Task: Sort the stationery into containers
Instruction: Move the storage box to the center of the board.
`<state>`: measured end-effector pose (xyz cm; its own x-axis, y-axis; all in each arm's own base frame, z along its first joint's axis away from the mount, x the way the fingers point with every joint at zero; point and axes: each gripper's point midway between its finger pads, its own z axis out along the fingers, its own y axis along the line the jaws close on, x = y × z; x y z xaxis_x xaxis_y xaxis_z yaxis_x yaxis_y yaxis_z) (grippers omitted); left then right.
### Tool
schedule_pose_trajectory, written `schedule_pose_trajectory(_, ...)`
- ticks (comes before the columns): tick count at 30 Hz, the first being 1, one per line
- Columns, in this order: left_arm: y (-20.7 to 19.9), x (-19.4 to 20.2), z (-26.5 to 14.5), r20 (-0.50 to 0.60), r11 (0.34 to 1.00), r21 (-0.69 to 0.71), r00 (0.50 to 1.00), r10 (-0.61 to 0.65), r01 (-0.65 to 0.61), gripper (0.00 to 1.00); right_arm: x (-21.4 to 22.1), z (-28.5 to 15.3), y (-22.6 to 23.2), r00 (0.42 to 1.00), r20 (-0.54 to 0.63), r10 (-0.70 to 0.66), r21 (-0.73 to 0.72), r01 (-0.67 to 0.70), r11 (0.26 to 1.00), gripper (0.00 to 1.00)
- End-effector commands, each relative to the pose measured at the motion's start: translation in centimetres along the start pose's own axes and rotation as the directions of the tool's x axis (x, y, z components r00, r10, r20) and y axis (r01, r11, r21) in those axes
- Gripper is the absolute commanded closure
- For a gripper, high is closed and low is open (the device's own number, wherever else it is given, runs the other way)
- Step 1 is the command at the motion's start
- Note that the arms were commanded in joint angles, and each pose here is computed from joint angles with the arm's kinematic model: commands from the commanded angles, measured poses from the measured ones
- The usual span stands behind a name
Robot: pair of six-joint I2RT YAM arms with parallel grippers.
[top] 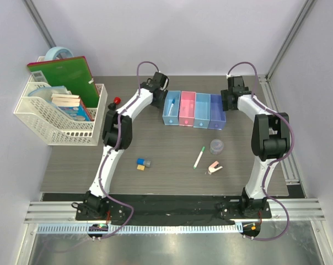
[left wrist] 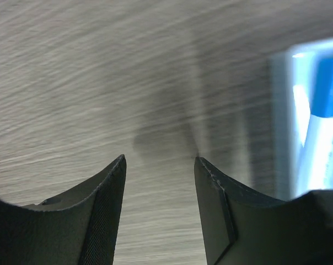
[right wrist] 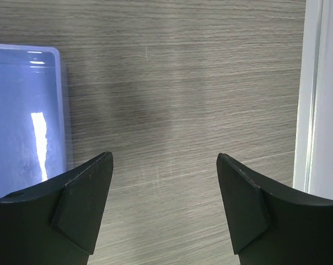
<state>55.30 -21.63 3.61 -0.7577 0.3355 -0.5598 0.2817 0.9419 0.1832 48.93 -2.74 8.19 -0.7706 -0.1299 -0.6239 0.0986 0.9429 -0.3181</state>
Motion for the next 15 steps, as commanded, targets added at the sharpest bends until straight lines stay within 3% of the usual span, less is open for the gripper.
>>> schedule_pose_trajectory(1,0.5,-1.9,-1.4,0.044,1.000,-0.028,0.999,0.013,-0.012,0.47,-2.6,0.0,1.4,0.997,0.071,0.024,-0.035,-0.022,0.999,0.19)
schedule_pose_trajectory(15,1.1,-0.6,-3.2,-0.017,0.996,-0.074,0.999,0.046,-0.047,0.47,-4.6,-0.1,9.2,0.990,0.133,-0.047,-0.157,0.067,0.985,0.18)
